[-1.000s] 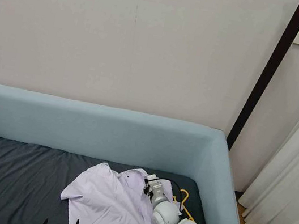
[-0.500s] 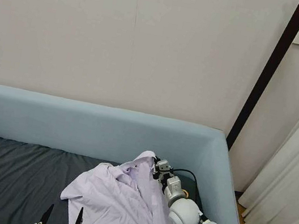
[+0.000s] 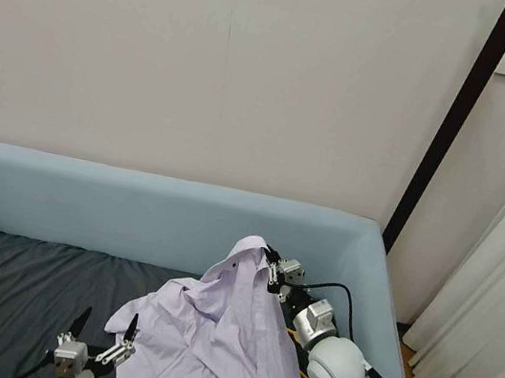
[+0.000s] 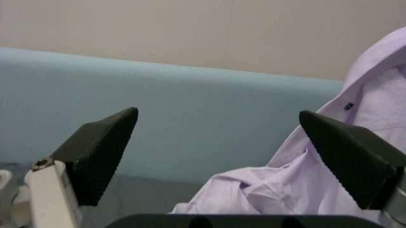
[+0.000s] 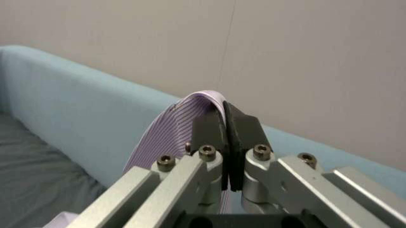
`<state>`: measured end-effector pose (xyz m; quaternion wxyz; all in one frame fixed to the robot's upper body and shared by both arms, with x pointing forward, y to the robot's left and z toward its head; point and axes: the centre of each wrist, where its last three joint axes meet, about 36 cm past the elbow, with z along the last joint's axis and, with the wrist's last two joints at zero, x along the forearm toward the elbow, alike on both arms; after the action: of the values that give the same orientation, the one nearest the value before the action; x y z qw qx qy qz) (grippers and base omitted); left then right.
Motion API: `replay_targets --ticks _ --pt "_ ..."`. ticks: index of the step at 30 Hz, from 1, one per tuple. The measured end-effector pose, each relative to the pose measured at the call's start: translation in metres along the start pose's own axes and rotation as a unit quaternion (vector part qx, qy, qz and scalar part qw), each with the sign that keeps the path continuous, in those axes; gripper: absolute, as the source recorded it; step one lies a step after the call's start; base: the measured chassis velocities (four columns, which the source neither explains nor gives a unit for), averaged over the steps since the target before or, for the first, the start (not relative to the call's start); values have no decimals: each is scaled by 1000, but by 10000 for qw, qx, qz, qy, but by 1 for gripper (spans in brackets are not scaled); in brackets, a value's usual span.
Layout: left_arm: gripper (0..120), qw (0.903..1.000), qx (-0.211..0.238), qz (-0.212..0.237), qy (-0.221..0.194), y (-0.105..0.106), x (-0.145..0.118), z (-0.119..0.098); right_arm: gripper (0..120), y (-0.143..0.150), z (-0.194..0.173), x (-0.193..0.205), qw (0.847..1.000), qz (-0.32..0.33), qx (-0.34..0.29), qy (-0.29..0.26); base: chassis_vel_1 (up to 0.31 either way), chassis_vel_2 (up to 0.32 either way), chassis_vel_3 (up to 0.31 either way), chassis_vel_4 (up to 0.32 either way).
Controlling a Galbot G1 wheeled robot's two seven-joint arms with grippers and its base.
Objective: Pick up the clothes from the sofa and hang them on the clothes hanger.
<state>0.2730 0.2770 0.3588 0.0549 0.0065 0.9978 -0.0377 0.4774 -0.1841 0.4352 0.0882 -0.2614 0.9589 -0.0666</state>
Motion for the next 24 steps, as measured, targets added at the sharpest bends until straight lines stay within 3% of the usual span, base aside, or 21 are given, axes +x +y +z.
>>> replay_targets --ticks 6,15,24 --pt "100 9996 -91 256 -43 11 -35 -5 0 -9 -19 5 9999 -1 -65 -159 0 0 0 0" --pt "100 9902 -542 1280 107 68 -102 -12 0 -14 -33 15 9993 -74 -89 -346 0 0 0 0" --pt "100 9773 -639 1981 386 63 -131 -2 0 -13 -45 18 9983 -175 -63 -550 0 0 0 0"
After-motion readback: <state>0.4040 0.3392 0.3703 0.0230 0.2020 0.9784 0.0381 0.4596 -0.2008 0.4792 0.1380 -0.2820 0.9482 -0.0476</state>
